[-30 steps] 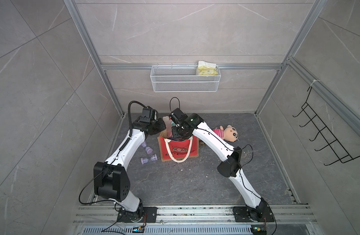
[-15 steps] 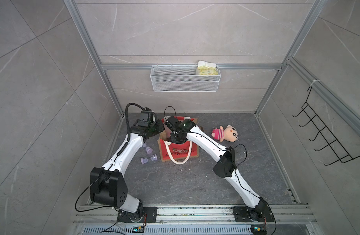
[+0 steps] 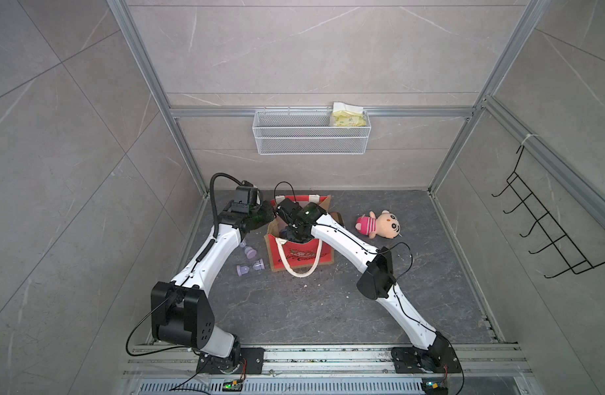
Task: Put the hourglass into the canvas bag
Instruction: Place the hourglass in the canvas bag.
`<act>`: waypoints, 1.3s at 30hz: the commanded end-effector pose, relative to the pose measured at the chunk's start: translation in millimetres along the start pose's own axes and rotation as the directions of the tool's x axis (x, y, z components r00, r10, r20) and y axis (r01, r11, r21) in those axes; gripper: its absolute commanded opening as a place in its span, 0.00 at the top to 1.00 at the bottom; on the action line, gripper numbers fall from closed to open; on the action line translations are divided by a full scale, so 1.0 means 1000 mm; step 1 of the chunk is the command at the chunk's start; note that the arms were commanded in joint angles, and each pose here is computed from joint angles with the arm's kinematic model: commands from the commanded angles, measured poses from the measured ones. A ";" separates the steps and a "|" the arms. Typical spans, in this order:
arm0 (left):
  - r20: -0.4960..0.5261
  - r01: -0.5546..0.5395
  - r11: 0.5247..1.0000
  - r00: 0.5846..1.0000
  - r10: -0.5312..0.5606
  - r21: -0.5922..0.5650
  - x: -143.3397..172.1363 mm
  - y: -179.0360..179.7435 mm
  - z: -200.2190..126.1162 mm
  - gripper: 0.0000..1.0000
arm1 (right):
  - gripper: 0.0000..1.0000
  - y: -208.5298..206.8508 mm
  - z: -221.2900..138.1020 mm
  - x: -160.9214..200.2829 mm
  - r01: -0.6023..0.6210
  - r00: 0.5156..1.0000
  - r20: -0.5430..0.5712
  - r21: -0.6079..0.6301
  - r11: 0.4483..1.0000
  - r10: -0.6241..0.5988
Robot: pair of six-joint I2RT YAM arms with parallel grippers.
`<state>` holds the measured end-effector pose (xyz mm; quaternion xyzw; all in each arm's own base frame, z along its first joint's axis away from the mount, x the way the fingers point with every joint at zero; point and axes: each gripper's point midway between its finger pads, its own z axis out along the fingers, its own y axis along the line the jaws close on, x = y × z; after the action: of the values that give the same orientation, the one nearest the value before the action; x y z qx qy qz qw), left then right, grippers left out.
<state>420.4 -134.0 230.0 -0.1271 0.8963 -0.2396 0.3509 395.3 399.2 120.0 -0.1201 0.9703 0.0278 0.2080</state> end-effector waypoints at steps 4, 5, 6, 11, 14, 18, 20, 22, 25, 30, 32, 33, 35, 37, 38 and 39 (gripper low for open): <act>0.045 -0.017 0.999 0.999 0.015 0.037 -0.010 -0.013 -0.014 0.90 | 0.59 -0.003 0.012 0.008 0.009 1.000 -0.021 0.036 0.999 -0.009; 0.046 -0.016 0.999 0.999 0.014 0.038 -0.010 -0.013 -0.014 0.90 | 0.57 -0.004 0.011 0.007 0.008 1.000 -0.020 0.036 0.999 -0.008; 0.048 -0.017 0.999 0.999 0.015 0.039 -0.011 -0.013 -0.014 0.90 | 0.56 -0.003 0.009 0.006 0.009 1.000 -0.017 0.034 0.999 -0.009; 0.052 -0.015 0.999 0.999 0.013 0.036 -0.012 -0.014 -0.014 0.88 | 0.50 -0.004 -0.020 -0.007 0.002 1.000 0.031 0.005 1.000 -0.002; 0.051 -0.016 0.999 0.999 0.014 0.039 -0.013 -0.014 -0.014 0.87 | 0.45 -0.003 -0.033 -0.013 0.000 0.999 0.054 -0.016 1.000 0.001; 0.056 -0.017 0.999 0.998 0.015 0.040 -0.015 -0.016 -0.015 0.85 | 0.40 -0.003 -0.053 -0.019 -0.004 0.997 0.079 -0.044 0.999 0.007; 0.056 -0.016 0.999 0.998 0.013 0.043 -0.016 -0.016 -0.015 0.84 | 0.37 -0.004 -0.062 -0.022 -0.009 0.996 0.093 -0.051 0.999 0.013; 0.060 -0.015 0.999 0.998 0.012 0.043 -0.017 -0.017 -0.016 0.84 | 0.35 -0.005 -0.074 -0.026 -0.012 0.994 0.111 -0.065 0.998 0.019; 0.062 -0.015 0.999 0.998 0.013 0.043 -0.017 -0.018 -0.017 0.82 | 0.30 -0.006 -0.090 -0.030 -0.013 0.991 0.133 -0.085 0.996 0.025; 0.071 -0.014 0.999 0.997 0.011 0.041 -0.020 -0.019 -0.021 0.72 | 0.24 -0.010 -0.124 -0.035 -0.016 0.984 0.177 -0.117 0.993 0.037; 0.074 -0.014 0.999 0.997 0.010 0.042 -0.021 -0.020 -0.024 0.67 | 0.22 -0.011 -0.140 -0.038 -0.010 0.978 0.203 -0.136 0.991 0.038; 0.078 -0.016 0.999 0.997 0.012 0.044 -0.022 -0.021 -0.027 0.62 | 0.22 -0.011 -0.149 -0.039 -0.003 0.975 0.221 -0.150 0.989 0.036; 0.087 -0.022 0.998 0.996 0.017 0.052 -0.024 -0.024 -0.032 0.56 | 0.20 -0.011 -0.168 -0.041 0.010 0.967 0.253 -0.177 0.984 0.035; 0.097 -0.023 0.998 0.995 0.018 0.050 -0.025 -0.024 -0.039 0.51 | 0.19 -0.010 -0.181 -0.039 0.034 0.960 0.279 -0.187 0.982 0.020; 0.100 -0.025 0.999 0.995 0.020 0.047 -0.025 -0.023 -0.043 0.47 | 0.19 -0.008 -0.189 -0.039 0.050 0.955 0.298 -0.198 0.979 0.011; 0.107 -0.029 0.998 0.994 0.024 0.048 -0.026 -0.024 -0.048 0.44 | 0.19 -0.006 -0.198 -0.038 0.067 0.949 0.316 -0.210 0.975 0.003</act>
<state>414.6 -133.0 241.7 -0.1291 0.8922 -0.2434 0.3578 366.1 375.3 288.3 -0.1248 0.9314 0.1250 0.3183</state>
